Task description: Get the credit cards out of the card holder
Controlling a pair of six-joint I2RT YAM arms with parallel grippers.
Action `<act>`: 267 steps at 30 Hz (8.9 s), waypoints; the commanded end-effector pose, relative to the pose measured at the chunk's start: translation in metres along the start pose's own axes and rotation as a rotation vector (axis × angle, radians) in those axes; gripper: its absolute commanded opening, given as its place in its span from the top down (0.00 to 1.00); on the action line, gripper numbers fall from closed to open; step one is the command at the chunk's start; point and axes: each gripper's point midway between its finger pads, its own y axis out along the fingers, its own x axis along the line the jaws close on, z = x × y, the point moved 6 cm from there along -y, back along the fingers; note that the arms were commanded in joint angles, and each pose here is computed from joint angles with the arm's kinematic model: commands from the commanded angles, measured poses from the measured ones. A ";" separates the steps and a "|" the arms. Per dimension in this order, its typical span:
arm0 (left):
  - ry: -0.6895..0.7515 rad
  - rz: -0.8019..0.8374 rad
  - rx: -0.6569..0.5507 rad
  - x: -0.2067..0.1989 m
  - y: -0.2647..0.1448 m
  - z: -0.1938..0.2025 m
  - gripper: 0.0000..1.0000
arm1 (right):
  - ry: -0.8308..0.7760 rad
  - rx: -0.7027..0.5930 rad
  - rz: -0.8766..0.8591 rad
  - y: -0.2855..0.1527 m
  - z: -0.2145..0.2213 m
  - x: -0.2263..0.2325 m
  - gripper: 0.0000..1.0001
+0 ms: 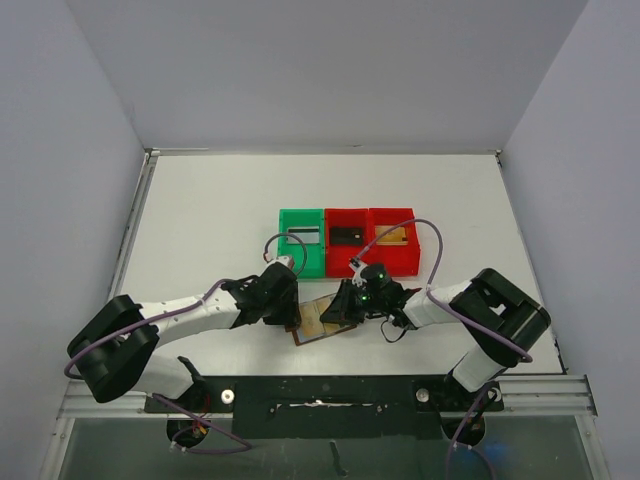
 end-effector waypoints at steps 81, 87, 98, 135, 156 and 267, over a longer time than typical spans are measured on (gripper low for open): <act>0.090 0.473 -0.111 -0.093 -0.036 -0.041 0.57 | 0.082 -0.202 -0.045 -0.047 -0.002 -0.010 1.00; 0.058 0.369 -0.103 -0.084 -0.015 -0.028 0.74 | 0.097 -0.199 -0.038 -0.046 -0.006 -0.009 1.00; 0.083 0.064 -0.018 -0.045 0.026 0.002 0.96 | 0.107 -0.189 -0.044 -0.044 -0.008 -0.008 1.00; 0.047 0.067 -0.058 -0.031 0.011 0.009 0.87 | -0.008 -0.171 -0.035 -0.058 -0.016 -0.004 1.00; 0.113 0.561 -0.123 -0.118 -0.041 -0.027 0.59 | -0.511 -0.752 0.184 -0.169 -0.087 0.037 1.00; -0.090 0.512 -0.216 -0.052 -0.082 -0.045 0.40 | -0.845 -0.452 0.615 -0.146 -0.268 -0.005 0.69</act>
